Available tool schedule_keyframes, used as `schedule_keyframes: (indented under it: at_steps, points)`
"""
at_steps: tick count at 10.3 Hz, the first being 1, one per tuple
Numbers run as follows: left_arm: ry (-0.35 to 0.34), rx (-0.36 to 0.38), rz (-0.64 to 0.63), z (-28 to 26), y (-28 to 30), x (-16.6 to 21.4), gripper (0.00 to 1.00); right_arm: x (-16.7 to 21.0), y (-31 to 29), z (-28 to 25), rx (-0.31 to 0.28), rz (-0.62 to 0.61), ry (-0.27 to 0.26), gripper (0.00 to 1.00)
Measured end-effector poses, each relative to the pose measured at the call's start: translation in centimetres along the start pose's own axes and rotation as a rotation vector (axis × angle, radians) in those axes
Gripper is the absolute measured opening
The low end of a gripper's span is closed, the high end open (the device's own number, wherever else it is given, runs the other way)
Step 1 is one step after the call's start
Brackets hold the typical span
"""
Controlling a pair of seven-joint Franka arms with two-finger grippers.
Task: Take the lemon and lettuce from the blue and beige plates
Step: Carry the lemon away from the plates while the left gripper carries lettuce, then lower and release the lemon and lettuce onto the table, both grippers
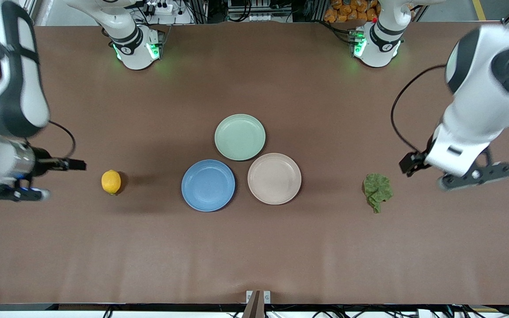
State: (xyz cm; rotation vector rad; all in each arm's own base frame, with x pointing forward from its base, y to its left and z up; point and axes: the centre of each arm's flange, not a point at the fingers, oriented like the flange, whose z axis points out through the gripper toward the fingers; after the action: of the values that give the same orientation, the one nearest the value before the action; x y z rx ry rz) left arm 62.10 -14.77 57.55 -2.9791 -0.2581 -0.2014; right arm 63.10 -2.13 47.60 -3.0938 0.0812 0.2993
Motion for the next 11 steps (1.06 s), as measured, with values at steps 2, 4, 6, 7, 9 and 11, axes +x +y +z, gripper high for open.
schedule_keyframes:
  at_steps: [2, 4, 6, 7, 9, 11]
  points:
    - [0.004, 0.001, -0.004, -3.5, -0.9, -1.7, 1.00, -3.3, 0.1, -5.8, 0.009, -0.012, 0.079, 1.00]
    - [-0.002, -0.001, -0.006, -5.9, -1.7, -3.1, 1.00, -5.4, -0.2, -9.4, 0.011, -0.053, 0.146, 1.00]
    - [-0.026, -0.050, 0.011, -7.7, -3.4, -3.9, 1.00, -6.2, -0.7, -11.8, 0.010, -0.066, 0.169, 1.00]
    - [-0.044, -0.068, 0.013, -8.0, -4.8, -3.9, 1.00, -6.6, -0.8, -12.1, 0.010, -0.068, 0.148, 1.00]
    - [-0.064, -0.122, 0.041, -8.3, -7.4, -3.6, 1.00, -6.9, -0.9, -12.1, 0.009, -0.069, 0.127, 1.00]
    - [-0.075, -0.142, 0.088, -8.2, -8.7, -3.5, 1.00, -7.0, -0.8, -12.0, 0.002, -0.068, 0.118, 1.00]
